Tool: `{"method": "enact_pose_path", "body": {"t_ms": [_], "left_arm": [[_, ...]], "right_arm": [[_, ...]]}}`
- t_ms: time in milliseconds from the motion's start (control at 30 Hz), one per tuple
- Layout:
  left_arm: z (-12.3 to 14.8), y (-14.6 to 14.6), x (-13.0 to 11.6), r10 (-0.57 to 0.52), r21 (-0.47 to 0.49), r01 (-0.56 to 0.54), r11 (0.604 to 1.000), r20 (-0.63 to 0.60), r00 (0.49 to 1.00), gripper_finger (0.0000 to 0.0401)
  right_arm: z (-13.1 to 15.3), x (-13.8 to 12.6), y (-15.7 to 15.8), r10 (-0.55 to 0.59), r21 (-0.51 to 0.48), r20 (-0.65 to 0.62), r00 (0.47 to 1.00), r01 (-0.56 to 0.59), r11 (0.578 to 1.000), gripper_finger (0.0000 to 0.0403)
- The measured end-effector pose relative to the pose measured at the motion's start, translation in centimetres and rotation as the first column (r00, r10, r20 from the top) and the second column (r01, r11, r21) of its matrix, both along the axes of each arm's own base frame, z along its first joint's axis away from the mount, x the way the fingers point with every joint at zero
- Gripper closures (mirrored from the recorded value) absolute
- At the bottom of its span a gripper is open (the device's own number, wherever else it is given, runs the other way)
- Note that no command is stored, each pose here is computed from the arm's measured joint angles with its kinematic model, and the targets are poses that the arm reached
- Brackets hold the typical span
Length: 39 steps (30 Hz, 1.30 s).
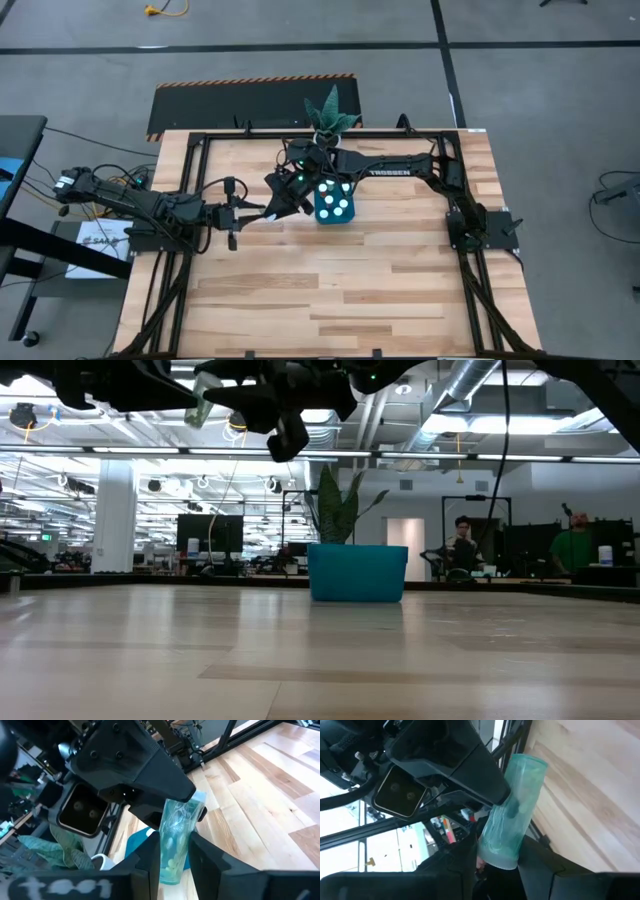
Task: Pick and place pill bottles into a basket
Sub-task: Put the blue pill bottle into the blue bin
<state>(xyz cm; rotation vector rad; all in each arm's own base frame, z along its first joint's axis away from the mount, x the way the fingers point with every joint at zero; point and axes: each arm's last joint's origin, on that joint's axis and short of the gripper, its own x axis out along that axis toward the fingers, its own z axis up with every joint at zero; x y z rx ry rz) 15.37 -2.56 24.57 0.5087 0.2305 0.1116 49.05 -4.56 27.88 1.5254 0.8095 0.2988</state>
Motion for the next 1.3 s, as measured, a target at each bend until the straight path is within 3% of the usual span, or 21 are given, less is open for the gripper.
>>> {"method": "enact_pose_path", "body": {"t_ms": [167,500,700,800,867,967,1033,1100,1200,1300], "left_arm": [[-0.1,0.0,0.0,0.007,-0.032,-0.007,0.999,-0.006,1.0,0.0332],[-0.3,0.6,0.0,0.058,-0.046,-0.059,0.997,-0.021,0.998,0.0332],[-0.7,1.5,0.0,0.14,-0.133,-0.145,0.98,-0.044,0.989,0.0332],[-0.8,2.0,0.0,0.18,-0.186,-0.187,0.965,-0.053,0.982,0.0332],[-0.9,2.2,0.0,0.194,-0.218,-0.201,0.955,-0.054,0.98,0.0332],[-0.9,2.4,0.0,0.202,-0.278,-0.207,0.938,-0.05,0.978,0.0332],[-0.9,2.6,0.1,0.199,-0.33,-0.203,0.922,-0.046,0.979,0.0332],[-0.8,2.8,0.1,0.181,-0.389,-0.183,0.903,-0.041,0.983,0.0332],[-0.8,3.1,0.2,0.159,-0.467,-0.156,0.871,-0.034,0.987,0.0332],[-0.8,3.6,0.8,0.15,-0.52,-0.14,0.842,-0.023,0.988,0.0332]], "right_arm": [[0.1,0.1,0.5,0.009,-0.024,0.028,1.0,-0.008,1.0,0.0257],[0.3,0.1,1.0,0.051,-0.042,0.064,0.997,-0.048,0.998,0.0149],[0.6,-0.2,2.2,0.094,-0.223,0.154,0.983,-0.058,0.973,0.0134],[1.9,-1.6,2.3,0.098,-0.385,0.158,0.982,-0.03,0.922,0.0134],[3.0,-3.1,2.4,0.092,-0.525,0.126,0.988,-0.013,0.851,0.0134],[4.9,-5.6,2.6,0.098,-0.707,0.069,0.993,-0.021,0.707,0.0134],[6.1,-7.3,3.5,0.11,-0.807,0.025,0.994,-0.045,0.589,0.0133],[6.8,-9.2,4.9,0.119,-0.888,-0.073,0.99,-0.118,0.445,0.0133],[6.9,-11.4,7.1,0.074,-0.943,-0.225,0.971,-0.237,0.236,0.0133],[6.7,-13.0,9.0,0.001,-0.94,-0.332,0.943,-0.33,0.088,0.0133]]}}
